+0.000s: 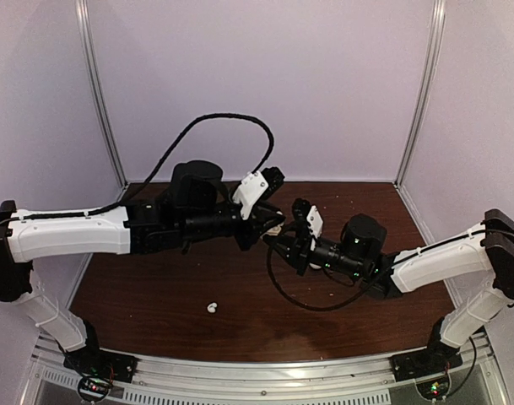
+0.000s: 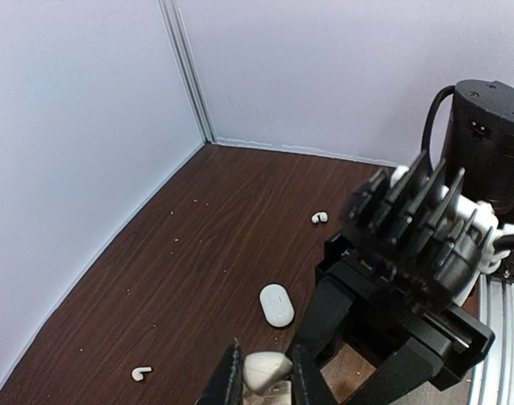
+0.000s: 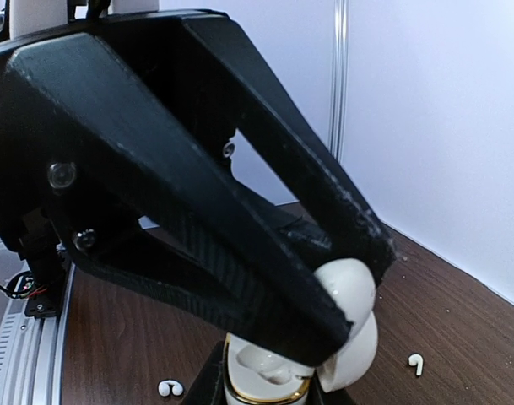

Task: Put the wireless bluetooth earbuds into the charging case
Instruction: Insert the right earbud into the right side groove of the charging case.

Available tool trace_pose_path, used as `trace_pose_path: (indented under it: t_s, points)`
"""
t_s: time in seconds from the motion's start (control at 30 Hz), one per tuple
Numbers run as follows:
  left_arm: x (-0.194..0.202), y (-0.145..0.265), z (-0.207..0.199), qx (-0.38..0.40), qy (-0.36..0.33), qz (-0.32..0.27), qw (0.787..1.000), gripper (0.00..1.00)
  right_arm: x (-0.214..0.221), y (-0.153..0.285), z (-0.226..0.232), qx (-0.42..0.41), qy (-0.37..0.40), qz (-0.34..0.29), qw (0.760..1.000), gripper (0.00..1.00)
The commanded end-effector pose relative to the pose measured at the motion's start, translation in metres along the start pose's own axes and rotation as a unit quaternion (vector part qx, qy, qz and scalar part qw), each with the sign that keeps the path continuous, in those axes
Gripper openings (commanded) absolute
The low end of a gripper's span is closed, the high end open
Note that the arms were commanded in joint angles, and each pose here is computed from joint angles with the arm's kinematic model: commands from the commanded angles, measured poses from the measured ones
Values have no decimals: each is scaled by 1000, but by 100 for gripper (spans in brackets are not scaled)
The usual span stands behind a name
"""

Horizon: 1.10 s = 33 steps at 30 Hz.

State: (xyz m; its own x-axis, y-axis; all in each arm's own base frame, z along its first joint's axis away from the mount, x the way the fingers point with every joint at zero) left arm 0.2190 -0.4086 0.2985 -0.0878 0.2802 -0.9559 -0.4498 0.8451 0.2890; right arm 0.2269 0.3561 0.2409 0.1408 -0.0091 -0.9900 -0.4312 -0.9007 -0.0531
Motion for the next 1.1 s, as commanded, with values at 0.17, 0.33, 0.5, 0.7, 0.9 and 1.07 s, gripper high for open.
trace_pose_path:
  t_s: [0.17, 0.33, 0.5, 0.7, 0.9, 1.07]
  points:
    - [7, 5, -8, 20, -8, 7, 1000, 8, -40, 5, -8, 9, -11, -67, 998, 0]
    - [7, 6, -10, 27, -6, 6, 1000, 8, -40, 6, -11, 14, -16, -69, 997, 0]
    - [10, 4, -9, 24, -6, 9, 1000, 8, -42, 5, -10, 9, -16, -72, 997, 0]
    - [9, 1, -10, 28, -8, 7, 1000, 8, -43, 3, -2, -20, -17, -77, 997, 0]
    - [9, -3, -11, 32, -11, 7, 999, 8, -42, 0, 2, -37, -19, -73, 996, 0]
    - [17, -2, -15, 44, -11, 16, 999, 8, -45, 3, 0, -29, -18, -78, 996, 0]
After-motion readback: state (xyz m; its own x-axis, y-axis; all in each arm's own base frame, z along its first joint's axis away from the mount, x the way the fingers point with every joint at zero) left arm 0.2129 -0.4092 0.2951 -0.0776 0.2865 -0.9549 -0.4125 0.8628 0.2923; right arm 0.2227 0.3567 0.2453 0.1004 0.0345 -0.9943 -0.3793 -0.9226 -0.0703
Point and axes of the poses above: each gripper's point midway between its finger pads, its own y axis back along the fingers, its own z axis along the line the jaws close on, x = y × z, the point moved 3 cm from there along y, back along the fingers, and after that the axes turned 7 degrees about y, right-handed, at the moved point
